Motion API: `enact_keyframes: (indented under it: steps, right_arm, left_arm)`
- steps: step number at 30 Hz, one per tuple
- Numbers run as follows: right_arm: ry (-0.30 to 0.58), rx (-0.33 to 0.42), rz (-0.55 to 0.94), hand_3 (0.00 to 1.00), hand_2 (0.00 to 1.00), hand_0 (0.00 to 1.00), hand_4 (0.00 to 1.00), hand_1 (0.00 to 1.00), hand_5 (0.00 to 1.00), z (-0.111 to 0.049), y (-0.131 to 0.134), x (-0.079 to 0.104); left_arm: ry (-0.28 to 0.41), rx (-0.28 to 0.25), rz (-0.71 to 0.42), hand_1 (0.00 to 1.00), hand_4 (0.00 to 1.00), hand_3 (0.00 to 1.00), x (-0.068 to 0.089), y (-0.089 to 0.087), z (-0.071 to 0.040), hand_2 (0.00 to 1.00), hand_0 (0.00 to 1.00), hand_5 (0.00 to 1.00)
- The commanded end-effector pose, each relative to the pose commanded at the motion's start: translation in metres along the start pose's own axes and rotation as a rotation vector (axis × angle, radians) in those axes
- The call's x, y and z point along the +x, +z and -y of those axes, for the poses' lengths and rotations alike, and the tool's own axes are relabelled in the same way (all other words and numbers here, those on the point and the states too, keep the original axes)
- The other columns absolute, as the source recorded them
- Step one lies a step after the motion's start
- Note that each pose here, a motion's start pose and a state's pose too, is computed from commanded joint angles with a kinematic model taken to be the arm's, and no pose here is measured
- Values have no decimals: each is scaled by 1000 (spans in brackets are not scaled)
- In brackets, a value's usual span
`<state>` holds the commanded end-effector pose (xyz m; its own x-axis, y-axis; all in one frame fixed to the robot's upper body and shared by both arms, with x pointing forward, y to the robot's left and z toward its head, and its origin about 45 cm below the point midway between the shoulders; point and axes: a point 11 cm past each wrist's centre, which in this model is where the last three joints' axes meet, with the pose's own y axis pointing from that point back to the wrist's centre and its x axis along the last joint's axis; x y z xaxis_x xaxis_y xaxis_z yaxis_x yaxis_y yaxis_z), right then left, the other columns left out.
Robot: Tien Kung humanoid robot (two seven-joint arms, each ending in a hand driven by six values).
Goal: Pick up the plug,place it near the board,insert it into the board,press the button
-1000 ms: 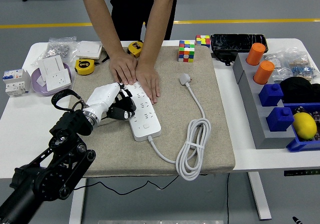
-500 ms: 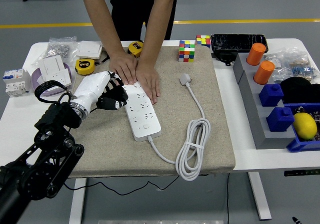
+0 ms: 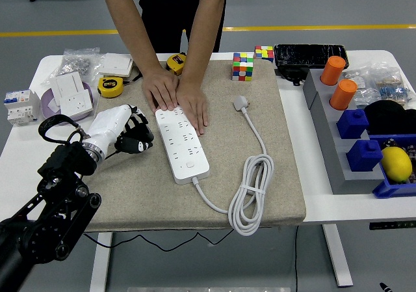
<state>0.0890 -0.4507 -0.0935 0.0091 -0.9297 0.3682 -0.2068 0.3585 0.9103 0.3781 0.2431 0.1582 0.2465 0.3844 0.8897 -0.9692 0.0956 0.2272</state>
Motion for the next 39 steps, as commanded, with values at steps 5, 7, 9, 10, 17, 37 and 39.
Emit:
enact_keyframes:
  steps: [5,7,9,10,17,37,39]
  right_arm:
    - [2,-4,-4,770,743,908,998,765,998,0,1,1]
    - [2,-5,-4,770,743,908,998,765,998,0,1,1]
    - [2,-4,-5,770,743,908,998,765,998,0,1,2]
    - [2,-4,-5,770,743,908,998,765,998,0,1,2]
    - [1,-3,-7,770,743,909,998,765,998,0,1,2]
    - [-3,-11,10,771,743,909,998,766,998,0,7,-2]
    - [-3,-11,10,771,743,909,998,766,998,0,7,-3]
  left_arm:
    - [2,-4,-3,562,870,546,0,0,1,544,420,309]
    - [-14,4,0,862,998,795,-1,-2,1,814,802,788]
    - [-33,13,4,862,998,795,-3,-4,1,814,802,788]
    - [-42,18,5,862,998,795,-4,-6,0,814,802,788]
    - [-41,7,-67,998,998,903,-4,-5,-2,943,980,998]
    - [133,-392,-974,936,998,906,14,51,-71,884,866,998]
    - [130,-379,-1060,936,998,906,13,48,-73,884,866,998]
